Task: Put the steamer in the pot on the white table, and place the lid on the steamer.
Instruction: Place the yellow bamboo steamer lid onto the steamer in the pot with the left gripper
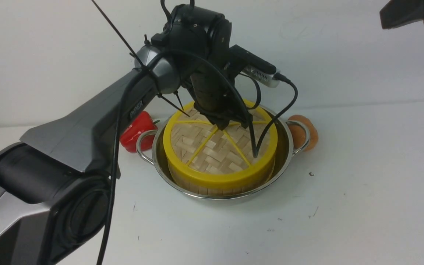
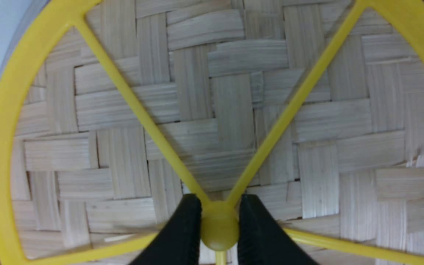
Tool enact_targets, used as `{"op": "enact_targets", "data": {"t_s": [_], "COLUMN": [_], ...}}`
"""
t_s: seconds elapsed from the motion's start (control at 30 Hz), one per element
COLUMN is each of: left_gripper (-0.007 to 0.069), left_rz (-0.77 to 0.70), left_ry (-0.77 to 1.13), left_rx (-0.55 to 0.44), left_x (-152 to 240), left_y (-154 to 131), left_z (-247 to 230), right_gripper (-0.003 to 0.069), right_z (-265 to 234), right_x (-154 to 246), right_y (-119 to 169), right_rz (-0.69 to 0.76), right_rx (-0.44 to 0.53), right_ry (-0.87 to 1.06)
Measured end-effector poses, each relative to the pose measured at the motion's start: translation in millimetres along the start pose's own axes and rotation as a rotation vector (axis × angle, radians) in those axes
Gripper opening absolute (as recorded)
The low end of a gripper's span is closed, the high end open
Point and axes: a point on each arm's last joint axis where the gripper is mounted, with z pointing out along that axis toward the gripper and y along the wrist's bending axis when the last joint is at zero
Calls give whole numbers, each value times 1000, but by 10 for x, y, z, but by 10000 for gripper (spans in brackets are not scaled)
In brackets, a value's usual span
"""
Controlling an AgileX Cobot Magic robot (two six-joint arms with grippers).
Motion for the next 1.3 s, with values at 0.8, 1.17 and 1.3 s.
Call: {"op": "enact_targets", "data": {"t_s": [0.8, 1.17, 1.3], "left_gripper": [115, 115, 115], "left_rz": [-2, -1, 1], "left_ry": [5, 5, 5], "left_rx": [2, -1, -2], "left_x": [-2, -2, -2], "left_y": [-5, -3, -2], "left_z": [60, 64, 64], "right_gripper": [509, 509, 509], "right_z": [0, 0, 0], "right_x": [0, 0, 0], "right_y": [0, 0, 0], "right_rz": [0, 0, 0], "right_rx": [0, 0, 0], "right_ry": [0, 0, 0]}}
